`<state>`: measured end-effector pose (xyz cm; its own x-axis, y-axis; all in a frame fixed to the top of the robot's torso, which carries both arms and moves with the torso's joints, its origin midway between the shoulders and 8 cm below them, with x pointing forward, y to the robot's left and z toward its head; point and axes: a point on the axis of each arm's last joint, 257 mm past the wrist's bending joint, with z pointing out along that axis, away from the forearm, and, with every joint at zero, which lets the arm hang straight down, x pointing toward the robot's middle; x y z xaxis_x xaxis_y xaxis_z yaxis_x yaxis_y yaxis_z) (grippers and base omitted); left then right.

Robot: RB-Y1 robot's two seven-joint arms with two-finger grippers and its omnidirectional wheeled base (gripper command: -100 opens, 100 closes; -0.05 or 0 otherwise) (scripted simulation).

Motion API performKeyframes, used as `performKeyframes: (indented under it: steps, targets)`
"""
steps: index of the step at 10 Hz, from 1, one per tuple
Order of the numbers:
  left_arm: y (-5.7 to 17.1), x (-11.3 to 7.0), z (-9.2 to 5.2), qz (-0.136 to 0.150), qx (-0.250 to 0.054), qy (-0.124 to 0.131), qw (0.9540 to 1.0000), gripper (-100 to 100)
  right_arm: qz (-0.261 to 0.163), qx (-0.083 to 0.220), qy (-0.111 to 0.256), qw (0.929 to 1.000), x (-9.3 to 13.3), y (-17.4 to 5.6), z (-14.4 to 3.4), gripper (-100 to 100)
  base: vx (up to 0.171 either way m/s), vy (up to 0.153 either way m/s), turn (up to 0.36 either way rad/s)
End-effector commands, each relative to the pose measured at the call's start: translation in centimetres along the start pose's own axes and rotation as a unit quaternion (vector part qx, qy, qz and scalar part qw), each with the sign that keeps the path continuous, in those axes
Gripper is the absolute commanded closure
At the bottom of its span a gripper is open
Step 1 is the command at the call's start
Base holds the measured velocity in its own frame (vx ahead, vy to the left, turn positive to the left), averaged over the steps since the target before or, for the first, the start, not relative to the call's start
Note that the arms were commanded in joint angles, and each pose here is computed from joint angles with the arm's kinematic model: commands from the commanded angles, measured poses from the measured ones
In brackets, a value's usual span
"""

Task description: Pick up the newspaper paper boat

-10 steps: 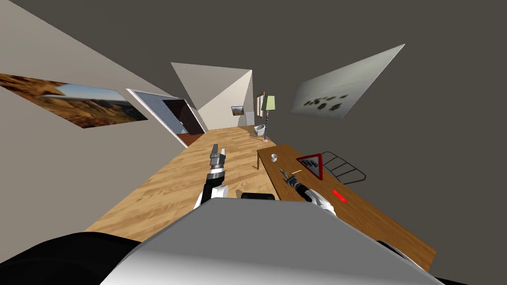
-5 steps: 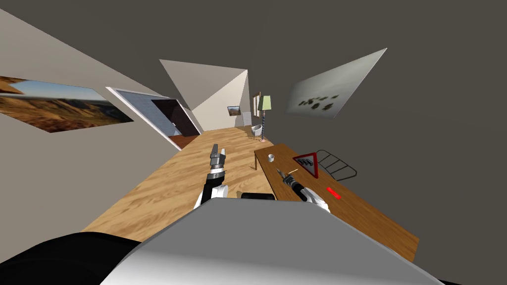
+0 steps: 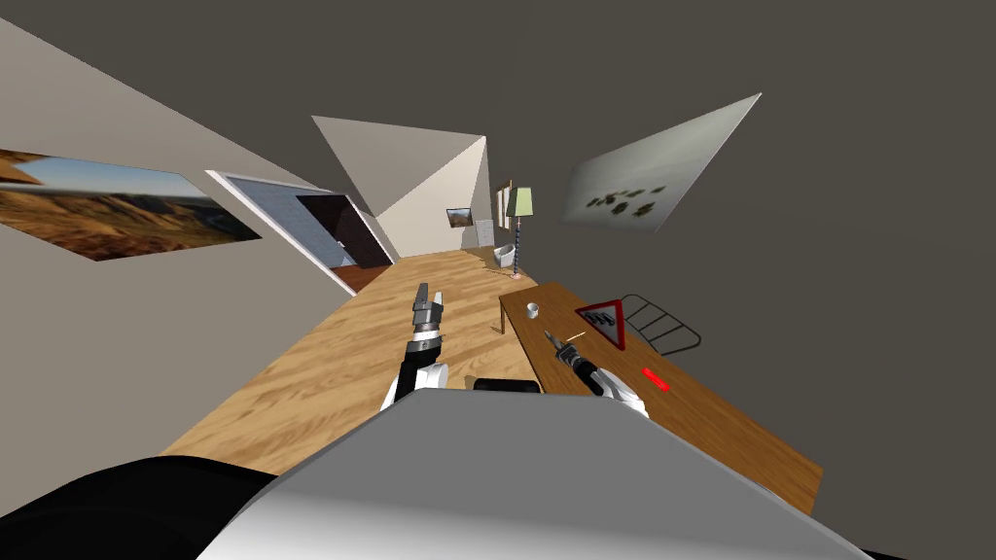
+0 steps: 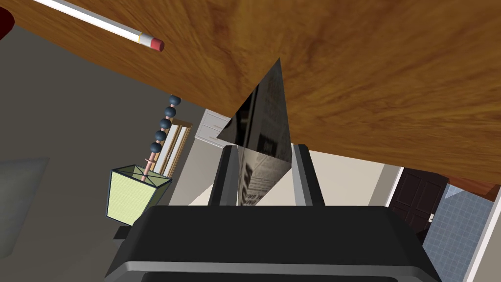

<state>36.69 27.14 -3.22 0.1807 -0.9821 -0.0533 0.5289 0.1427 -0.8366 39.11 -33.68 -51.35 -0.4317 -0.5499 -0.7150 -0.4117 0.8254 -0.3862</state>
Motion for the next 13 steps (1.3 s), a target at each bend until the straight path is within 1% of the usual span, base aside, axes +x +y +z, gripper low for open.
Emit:
performKeyframes:
  steps: [1,4,5,6,7,8,9,10,11,12,13]
  targets:
    - [0.0,0.0,0.0,0.000,0.000,0.000,1.0000,0,0.003,0.002,0.003,1.0000,0.7,-0.7,0.0,100,-0.032,0.022,0.099]
    - [0.0,0.0,0.0,0.000,0.000,0.000,1.0000,0,0.021,0.020,0.020,0.9994,4.0,-4.2,-1.4,100,-0.067,0.074,0.237]
    - [0.0,0.0,0.0,0.000,0.000,0.000,1.0000,0,0.021,0.020,0.020,0.9994,4.0,-4.2,-1.4,100,-0.049,0.047,0.063]
    - [0.0,0.0,0.0,0.000,0.000,0.000,1.0000,0,0.027,0.028,0.022,0.9990,4.7,-5.5,-1.9,100,-0.052,0.045,0.129]
    - [0.0,0.0,0.0,0.000,0.000,0.000,1.0000,0,0.034,0.035,0.030,0.9983,6.0,-6.7,-2.6,100,-0.062,0.058,0.232]
    - [0.0,0.0,0.0,0.000,0.000,0.000,1.0000,0,0.040,0.044,0.031,0.9978,6.6,-8.0,-3.2,100,-0.080,0.071,0.225]
    - [0.0,0.0,0.0,0.000,0.000,0.000,1.0000,0,0.047,0.053,0.037,0.9968,7.8,-9.2,-3.9,100,-0.065,0.081,0.201]
    - [0.0,0.0,0.0,0.000,0.000,0.000,1.0000,0,0.052,0.063,0.036,0.9959,8.3,-10.6,-4.5,100,-0.055,0.089,0.214]
    - [0.0,0.0,0.0,0.000,0.000,0.000,1.0000,0,0.054,0.063,0.040,0.9957,8.7,-10.5,-4.7,100,-0.037,0.060,0.071]
    - [0.0,0.0,0.0,0.000,0.000,0.000,1.0000,0,0.060,0.074,0.043,0.9945,9.5,-11.8,-5.4,100,-0.040,0.053,0.141]
    - [0.0,0.0,0.0,0.000,0.000,0.000,1.0000,0,0.058,0.069,0.042,0.9950,9.2,-10.9,-5.0,100,-0.020,0.021,0.028]
